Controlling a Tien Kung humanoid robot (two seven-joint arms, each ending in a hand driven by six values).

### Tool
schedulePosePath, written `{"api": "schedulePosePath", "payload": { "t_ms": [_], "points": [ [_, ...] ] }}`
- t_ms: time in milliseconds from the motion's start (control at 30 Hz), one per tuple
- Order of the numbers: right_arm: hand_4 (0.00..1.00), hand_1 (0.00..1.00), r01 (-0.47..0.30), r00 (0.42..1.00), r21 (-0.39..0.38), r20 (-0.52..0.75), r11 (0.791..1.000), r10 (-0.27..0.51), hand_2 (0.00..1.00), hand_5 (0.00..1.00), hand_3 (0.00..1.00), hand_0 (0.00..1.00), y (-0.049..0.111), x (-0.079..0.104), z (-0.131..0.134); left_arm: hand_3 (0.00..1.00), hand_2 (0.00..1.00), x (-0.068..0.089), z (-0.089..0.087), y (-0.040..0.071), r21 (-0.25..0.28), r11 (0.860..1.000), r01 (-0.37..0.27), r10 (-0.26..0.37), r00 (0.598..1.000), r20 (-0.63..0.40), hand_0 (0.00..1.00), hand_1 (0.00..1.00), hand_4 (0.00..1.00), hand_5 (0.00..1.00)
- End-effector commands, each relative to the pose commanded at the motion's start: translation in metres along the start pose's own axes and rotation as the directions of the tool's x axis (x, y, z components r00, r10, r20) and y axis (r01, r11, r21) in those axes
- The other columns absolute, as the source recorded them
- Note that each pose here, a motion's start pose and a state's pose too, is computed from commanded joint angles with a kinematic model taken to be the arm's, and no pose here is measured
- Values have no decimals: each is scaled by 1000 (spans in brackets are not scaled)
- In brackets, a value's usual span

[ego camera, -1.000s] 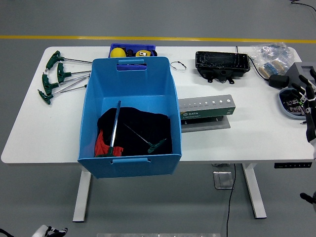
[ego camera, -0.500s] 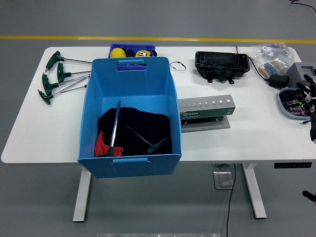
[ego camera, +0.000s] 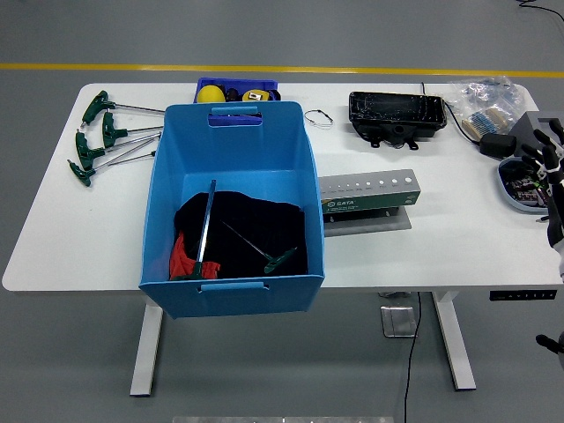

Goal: Lift tool from toolbox,place it in box,lift tool from toolbox,place it in box

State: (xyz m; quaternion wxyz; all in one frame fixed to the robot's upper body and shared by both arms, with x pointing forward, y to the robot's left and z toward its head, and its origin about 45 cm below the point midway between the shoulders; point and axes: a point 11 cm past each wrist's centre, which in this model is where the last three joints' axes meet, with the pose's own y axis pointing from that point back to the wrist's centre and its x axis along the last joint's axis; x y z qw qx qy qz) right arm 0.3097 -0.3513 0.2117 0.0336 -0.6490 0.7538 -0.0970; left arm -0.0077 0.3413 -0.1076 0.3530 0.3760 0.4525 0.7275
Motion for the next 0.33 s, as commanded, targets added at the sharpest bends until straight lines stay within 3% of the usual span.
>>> {"api": "schedulePosePath", "payload": {
  "t_ms": [133, 167, 200, 267, 333],
  "points": [
    [998, 798, -6, 1000, 4, -4, 1000, 6, 881, 856, 948, 832, -3, 2, -1, 912, 854, -5, 0, -2, 32, 999, 41, -41, 999, 4, 785, 797, 952, 785],
    [998, 798, -5, 1000, 4, -5, 1000, 5, 881, 856, 948, 832, -3, 2, -2, 912, 854, -7, 0, -2, 54, 996, 69, -69, 998, 1, 785, 797, 952, 785],
    [998, 795, -2, 1000, 4, -6, 1000, 2, 880, 853, 946, 831, -4, 1, -1, 998, 938, -9, -1, -2, 78, 991, 104, -104, 995, 0, 877, 903, 998, 869],
    [998, 795, 1, 1000, 0, -7, 1000, -1, 880, 853, 946, 831, -4, 0, 0, 998, 938, -13, -6, -1, 141, 977, 158, -162, 987, 11, 877, 903, 998, 869],
    [998, 795, 3, 1000, -4, -4, 1000, -3, 880, 853, 946, 831, -4, -2, 1, 998, 938, -13, -8, 0, 169, 974, 148, -153, 988, 14, 877, 903, 998, 869]
  ]
}}
